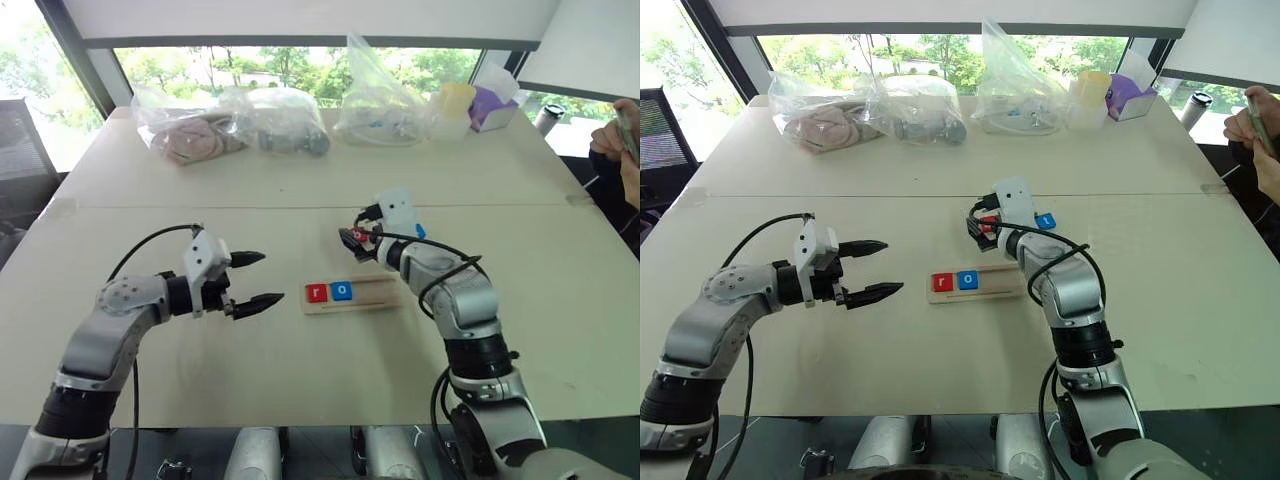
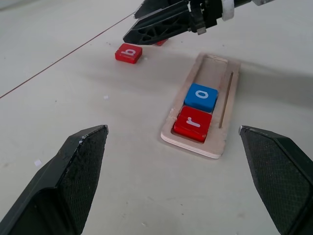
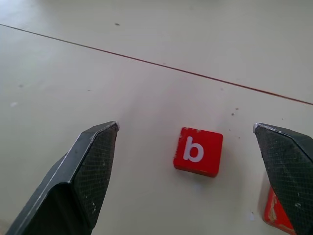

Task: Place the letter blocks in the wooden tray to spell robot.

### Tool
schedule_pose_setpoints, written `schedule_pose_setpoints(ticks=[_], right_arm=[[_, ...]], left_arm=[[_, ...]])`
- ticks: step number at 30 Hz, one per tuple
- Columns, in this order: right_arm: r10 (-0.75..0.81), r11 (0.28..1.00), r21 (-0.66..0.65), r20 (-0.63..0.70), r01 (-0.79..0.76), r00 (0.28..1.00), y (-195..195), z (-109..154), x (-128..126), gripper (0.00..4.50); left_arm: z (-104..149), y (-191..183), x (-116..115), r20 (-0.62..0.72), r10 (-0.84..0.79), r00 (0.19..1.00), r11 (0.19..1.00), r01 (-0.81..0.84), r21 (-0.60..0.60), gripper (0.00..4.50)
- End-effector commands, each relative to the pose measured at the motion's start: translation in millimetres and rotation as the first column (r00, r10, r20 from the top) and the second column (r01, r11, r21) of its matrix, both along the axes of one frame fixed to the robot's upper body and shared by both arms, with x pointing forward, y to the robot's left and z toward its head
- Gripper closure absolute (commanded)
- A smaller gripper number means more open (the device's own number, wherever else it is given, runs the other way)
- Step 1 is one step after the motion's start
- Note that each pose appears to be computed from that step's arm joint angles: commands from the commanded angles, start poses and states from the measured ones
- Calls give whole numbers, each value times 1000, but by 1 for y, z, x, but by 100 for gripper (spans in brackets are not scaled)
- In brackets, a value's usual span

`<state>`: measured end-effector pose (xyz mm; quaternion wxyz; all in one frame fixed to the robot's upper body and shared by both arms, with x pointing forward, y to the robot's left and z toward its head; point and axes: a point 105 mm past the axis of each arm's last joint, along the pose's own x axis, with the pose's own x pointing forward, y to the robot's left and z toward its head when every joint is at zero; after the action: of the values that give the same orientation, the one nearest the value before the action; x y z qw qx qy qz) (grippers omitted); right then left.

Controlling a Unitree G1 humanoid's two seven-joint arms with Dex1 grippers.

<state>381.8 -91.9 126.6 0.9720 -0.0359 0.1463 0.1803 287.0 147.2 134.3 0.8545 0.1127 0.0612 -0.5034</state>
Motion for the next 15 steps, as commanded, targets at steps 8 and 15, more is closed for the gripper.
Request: schedule_pose_setpoints(ticks=[8, 15], right_arm=[[-58, 998, -9, -24, 58, 998, 19, -21, 24, 0], [-123, 992, -24, -55, 122, 991, 13, -29, 28, 186]], left_arm=[[15, 0, -2, 67, 23, 997, 1000, -22, -13, 3], [14, 0, -2, 78, 43, 996, 999, -42, -11, 0]])
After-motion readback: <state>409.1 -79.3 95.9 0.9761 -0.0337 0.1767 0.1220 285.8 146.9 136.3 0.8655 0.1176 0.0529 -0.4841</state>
